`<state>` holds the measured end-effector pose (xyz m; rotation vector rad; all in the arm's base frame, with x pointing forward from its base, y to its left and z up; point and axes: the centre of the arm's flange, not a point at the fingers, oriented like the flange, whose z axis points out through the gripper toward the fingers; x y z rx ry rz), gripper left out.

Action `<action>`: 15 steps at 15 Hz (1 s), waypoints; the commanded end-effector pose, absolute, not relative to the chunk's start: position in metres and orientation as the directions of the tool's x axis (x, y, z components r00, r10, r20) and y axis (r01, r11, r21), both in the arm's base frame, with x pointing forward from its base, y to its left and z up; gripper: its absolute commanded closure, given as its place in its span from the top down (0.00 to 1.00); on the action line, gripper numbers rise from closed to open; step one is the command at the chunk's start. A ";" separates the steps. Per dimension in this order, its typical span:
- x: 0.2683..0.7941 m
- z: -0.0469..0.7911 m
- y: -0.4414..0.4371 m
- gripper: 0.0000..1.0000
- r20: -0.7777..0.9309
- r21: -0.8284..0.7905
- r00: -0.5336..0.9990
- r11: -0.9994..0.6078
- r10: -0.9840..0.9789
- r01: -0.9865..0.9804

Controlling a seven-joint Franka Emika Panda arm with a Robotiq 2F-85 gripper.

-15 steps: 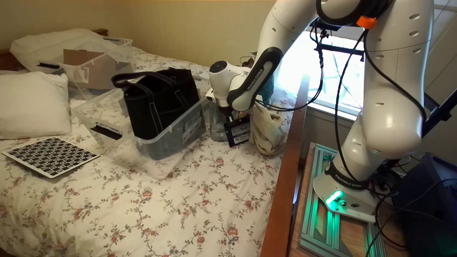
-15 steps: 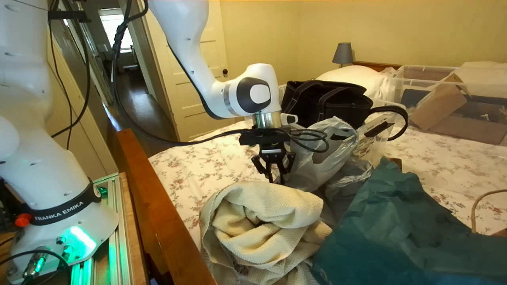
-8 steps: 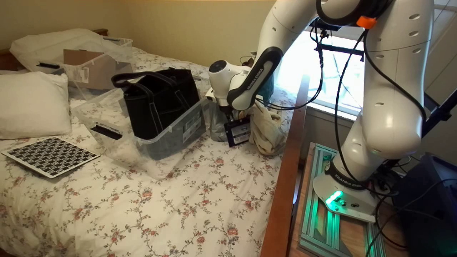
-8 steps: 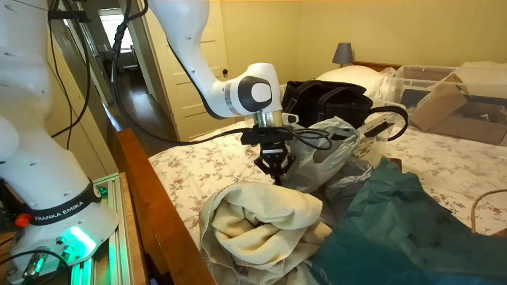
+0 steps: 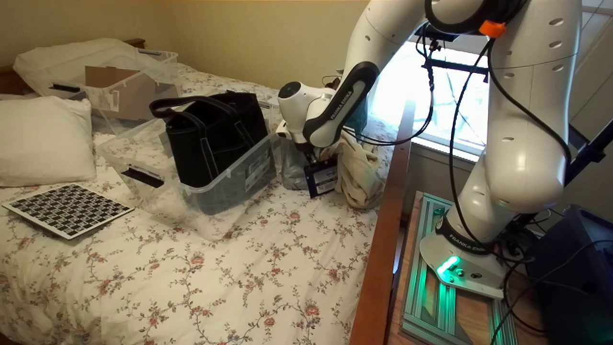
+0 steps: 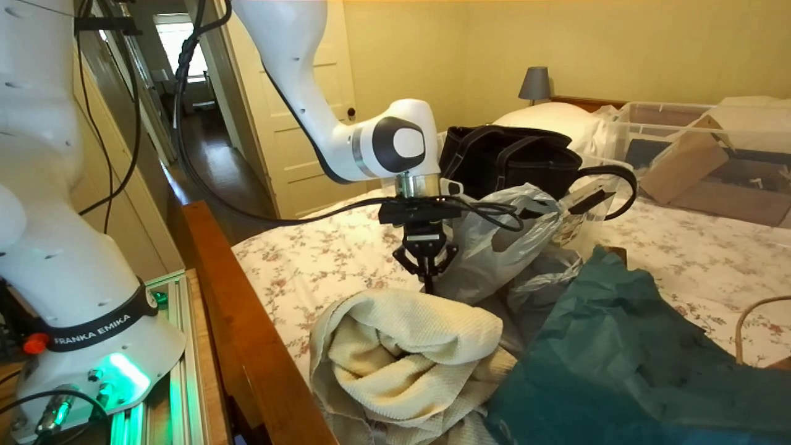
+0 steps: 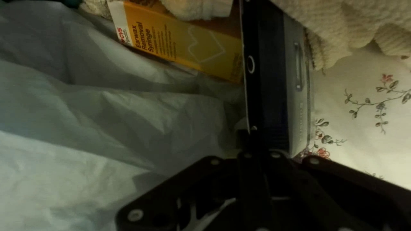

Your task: Put the black object in the storage box

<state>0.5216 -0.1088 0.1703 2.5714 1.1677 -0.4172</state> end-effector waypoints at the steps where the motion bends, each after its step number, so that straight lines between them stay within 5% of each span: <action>1: 0.518 0.169 -0.116 0.00 -0.433 0.053 0.561 -0.601 0.706 0.798; 10: 0.516 0.170 -0.119 0.00 -0.438 -0.137 0.418 -0.518 0.796 0.844; 15: 0.519 0.180 -0.122 0.00 -0.405 -0.225 0.467 -0.580 0.786 0.782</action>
